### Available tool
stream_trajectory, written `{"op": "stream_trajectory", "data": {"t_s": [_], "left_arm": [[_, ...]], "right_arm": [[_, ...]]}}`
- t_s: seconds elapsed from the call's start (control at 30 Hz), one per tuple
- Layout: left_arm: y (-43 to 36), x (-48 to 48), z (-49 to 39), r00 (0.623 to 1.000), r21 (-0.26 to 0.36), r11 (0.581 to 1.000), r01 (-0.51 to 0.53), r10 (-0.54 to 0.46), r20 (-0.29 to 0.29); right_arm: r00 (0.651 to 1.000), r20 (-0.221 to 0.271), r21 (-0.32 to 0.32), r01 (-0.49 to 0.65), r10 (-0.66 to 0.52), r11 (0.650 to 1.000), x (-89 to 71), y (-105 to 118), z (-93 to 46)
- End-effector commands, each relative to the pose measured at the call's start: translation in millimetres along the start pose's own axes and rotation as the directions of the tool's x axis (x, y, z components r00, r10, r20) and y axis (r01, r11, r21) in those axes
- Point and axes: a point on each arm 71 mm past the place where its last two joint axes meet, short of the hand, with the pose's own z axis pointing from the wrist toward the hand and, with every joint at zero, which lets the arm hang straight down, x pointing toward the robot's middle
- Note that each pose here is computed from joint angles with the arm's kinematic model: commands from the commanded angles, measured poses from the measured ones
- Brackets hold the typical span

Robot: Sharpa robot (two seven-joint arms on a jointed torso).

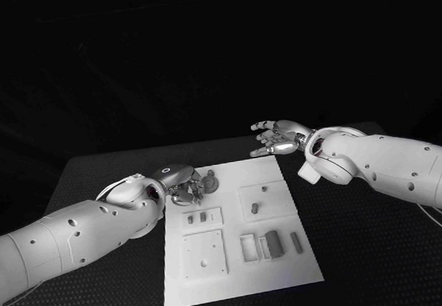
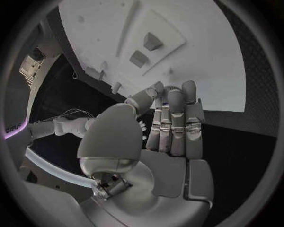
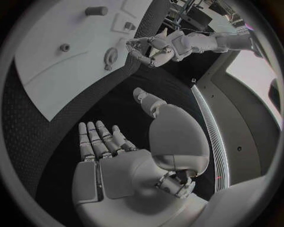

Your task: Assemble the parts on the task board

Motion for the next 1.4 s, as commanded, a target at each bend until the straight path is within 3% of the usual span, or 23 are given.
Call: {"op": "stream_trajectory", "data": {"t_s": [0.03,0.53,0.93,1.4], "left_arm": [[1.1,1.3,-2.8,0.999,-0.016,1.000,-0.005,0.004,-0.035],[9.4,2.6,-5.2,0.998,-0.036,0.999,-0.025,0.023,-0.060],[5.2,7.0,3.9,0.996,-0.024,0.998,-0.051,0.049,-0.075],[5.8,8.9,3.5,0.995,-0.024,0.998,-0.053,0.051,-0.089]], "right_arm": [[1.000,-0.011,-0.009,0.000,0.000,1.000,1.3,1.2,0.0],[1.000,-0.011,-0.008,0.000,0.000,1.000,1.5,0.4,-0.2],[1.000,-0.014,-0.009,-0.001,0.001,1.000,2.7,0.9,0.2],[1.000,-0.017,-0.006,-0.001,0.001,1.000,2.7,-0.1,-0.1]]}}
